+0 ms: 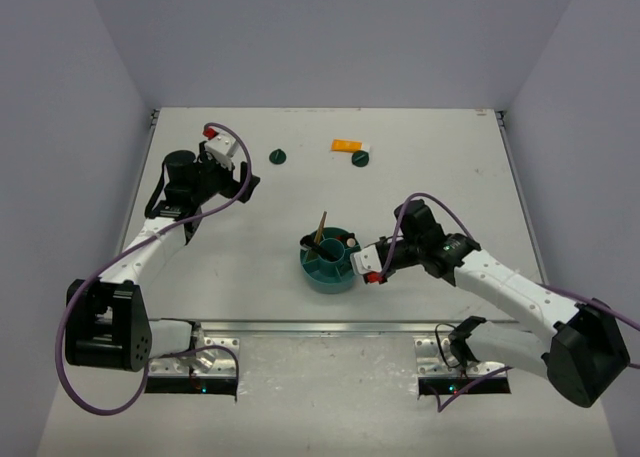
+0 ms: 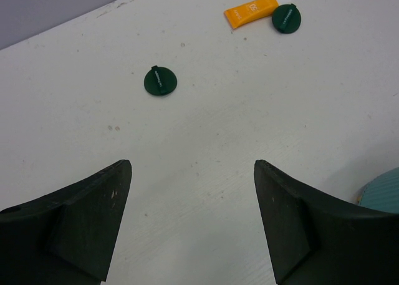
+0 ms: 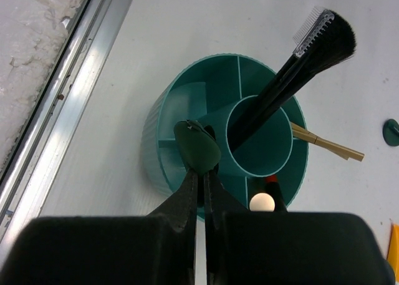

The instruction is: Organize the makeup

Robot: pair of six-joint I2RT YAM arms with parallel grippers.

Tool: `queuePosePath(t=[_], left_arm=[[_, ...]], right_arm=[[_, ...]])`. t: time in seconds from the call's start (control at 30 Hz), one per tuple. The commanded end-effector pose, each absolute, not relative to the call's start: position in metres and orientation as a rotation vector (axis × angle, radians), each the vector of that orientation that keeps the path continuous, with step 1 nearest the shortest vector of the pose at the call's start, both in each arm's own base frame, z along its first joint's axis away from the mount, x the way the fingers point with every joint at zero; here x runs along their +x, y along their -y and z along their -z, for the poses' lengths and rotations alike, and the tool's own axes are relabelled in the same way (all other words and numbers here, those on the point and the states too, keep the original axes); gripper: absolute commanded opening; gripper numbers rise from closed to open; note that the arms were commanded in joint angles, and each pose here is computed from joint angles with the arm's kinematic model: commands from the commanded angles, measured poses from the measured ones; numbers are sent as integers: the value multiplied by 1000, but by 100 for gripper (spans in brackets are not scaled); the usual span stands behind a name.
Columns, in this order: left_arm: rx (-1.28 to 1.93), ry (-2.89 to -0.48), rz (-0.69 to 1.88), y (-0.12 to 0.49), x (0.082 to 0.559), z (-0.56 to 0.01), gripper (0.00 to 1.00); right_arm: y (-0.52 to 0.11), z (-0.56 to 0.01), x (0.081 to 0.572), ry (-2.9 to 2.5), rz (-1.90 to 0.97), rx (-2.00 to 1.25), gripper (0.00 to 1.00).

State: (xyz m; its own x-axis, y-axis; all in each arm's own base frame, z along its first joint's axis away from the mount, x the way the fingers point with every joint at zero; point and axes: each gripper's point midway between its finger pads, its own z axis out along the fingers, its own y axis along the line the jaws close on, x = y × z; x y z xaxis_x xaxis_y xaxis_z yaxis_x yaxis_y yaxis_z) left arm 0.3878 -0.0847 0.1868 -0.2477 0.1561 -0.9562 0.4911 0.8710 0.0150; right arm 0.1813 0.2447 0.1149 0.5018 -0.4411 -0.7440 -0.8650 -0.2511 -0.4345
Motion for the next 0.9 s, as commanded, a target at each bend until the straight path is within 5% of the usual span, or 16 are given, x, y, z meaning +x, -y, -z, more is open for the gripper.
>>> queuePosePath(t=[0.0,0.2,0.47,0.87], left_arm=[[490,-1748,307,80,392,-211,77],[491,-1746,310,81,392,-212,77],[495,-1751,304,80,392,-211,78],[524,-1754,319,83,402,-216,76]], right_arm=[[-254,-130,191,-999,-578,-1878,0],[-253,-119,198,-1019,-545,-1875,6],[-256,-130,202,-1064,-567,-1850,45],[-268,-178,229,-1095,-519,-1695,51]])
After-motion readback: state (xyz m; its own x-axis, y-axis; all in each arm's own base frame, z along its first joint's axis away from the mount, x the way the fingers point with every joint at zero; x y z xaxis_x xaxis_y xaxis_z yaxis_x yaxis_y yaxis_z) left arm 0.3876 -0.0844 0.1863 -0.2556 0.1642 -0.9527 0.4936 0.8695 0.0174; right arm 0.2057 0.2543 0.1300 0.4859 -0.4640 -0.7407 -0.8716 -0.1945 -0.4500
